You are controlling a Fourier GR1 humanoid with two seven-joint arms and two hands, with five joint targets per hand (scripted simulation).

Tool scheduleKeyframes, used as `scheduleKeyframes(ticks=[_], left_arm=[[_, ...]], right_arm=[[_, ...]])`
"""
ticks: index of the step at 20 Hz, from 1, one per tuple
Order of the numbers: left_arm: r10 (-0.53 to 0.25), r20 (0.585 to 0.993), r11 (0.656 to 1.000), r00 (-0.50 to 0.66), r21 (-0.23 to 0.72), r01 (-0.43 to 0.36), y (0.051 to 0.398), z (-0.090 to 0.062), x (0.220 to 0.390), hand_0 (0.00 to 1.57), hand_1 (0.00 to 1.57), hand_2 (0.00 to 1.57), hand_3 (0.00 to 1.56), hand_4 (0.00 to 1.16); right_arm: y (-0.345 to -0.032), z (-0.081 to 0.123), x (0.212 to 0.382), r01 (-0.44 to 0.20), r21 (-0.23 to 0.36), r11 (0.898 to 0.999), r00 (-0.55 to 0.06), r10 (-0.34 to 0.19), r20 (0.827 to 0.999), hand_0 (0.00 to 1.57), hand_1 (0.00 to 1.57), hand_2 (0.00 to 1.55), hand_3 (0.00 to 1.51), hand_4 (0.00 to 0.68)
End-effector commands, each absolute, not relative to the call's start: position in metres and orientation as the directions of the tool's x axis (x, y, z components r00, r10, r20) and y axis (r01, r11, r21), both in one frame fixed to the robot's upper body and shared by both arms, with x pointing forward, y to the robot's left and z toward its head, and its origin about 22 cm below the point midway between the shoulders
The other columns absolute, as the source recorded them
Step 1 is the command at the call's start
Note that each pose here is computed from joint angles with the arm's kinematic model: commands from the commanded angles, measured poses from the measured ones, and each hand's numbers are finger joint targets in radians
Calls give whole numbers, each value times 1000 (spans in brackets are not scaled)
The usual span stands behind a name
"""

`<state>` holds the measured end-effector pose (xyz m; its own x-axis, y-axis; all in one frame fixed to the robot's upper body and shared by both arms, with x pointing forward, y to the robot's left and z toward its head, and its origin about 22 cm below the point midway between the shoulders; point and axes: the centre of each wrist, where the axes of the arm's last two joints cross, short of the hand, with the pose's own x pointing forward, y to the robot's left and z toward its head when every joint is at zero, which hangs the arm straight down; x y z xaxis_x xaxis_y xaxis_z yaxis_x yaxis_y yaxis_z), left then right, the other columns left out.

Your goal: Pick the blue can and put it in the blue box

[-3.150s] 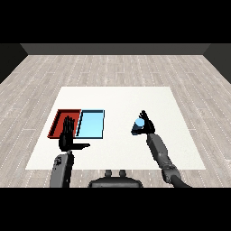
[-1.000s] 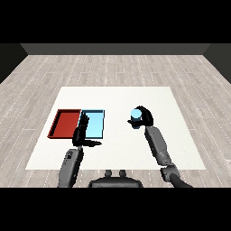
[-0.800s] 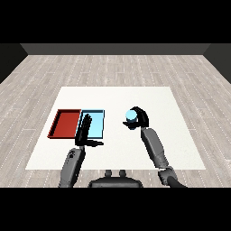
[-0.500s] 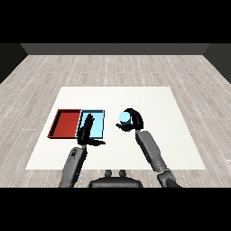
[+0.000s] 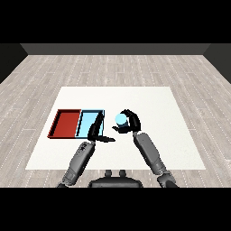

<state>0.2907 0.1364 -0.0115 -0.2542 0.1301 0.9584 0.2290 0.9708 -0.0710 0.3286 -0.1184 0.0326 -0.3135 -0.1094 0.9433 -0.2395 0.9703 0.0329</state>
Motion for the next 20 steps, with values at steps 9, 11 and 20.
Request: scheduleKeyframes(ticks=[9, 11, 20], left_arm=[[79, 982, 969, -170, -36, 246, 101, -26, 296, 0, 0, 0, 0, 0], [89, 984, 967, -156, -48, 250, 115, -43, 296, 0, 0, 0, 0, 0], [100, 986, 965, -130, -65, 255, 87, -44, 294, 0, 0, 0, 0, 0]], right_arm=[[-110, 33, 317, -281, 21, 959, -329, -117, 937, 1404, 1404, 1439, 1402, 669], [-104, 41, 326, -292, 30, 956, -356, -138, 924, 1399, 1399, 1445, 1408, 675], [-106, 49, 299, -316, 26, 948, -356, -144, 923, 1390, 1390, 1438, 1401, 659]])
